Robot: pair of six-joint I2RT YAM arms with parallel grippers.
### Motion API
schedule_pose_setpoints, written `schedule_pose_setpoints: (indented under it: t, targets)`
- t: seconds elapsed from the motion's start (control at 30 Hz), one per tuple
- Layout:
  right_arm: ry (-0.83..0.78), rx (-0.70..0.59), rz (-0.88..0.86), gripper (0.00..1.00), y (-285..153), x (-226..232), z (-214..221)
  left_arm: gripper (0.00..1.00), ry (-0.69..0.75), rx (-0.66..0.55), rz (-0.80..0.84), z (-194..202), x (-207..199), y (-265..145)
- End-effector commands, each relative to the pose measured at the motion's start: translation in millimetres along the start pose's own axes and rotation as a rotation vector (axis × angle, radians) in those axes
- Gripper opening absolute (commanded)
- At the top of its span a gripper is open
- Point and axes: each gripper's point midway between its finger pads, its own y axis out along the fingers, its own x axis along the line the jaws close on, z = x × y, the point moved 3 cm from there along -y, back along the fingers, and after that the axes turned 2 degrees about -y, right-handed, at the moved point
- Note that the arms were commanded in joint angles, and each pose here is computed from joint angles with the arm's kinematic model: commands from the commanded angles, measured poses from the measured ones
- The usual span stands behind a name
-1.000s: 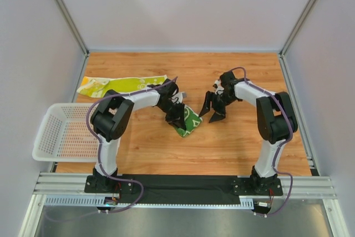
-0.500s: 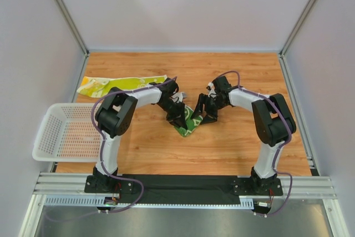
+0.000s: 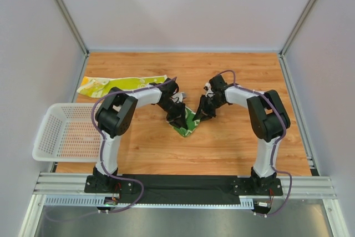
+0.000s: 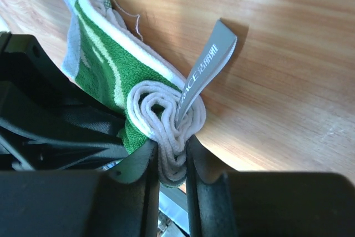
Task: Roll the towels
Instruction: Roll the towel
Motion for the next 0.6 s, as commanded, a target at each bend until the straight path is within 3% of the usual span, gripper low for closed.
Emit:
schedule_pose_setpoints:
  t: [0.0, 0.23, 0.57]
  targets:
    - [-0.036, -0.006, 0.073, 0.13, 2, -2, -8, 0.32, 0.029, -0.072, -0.115, -6, 14, -5]
    - [-0.014, 0.047, 0.147, 0.12, 1, -9, -7, 0.51, 0.096, -0.16, -0.261, -9, 21, -26]
    - [-0.01, 0.07, 0.166, 0.11, -4, -3, -7, 0.47, 0.27, -0.406, -0.567, -18, 11, -77]
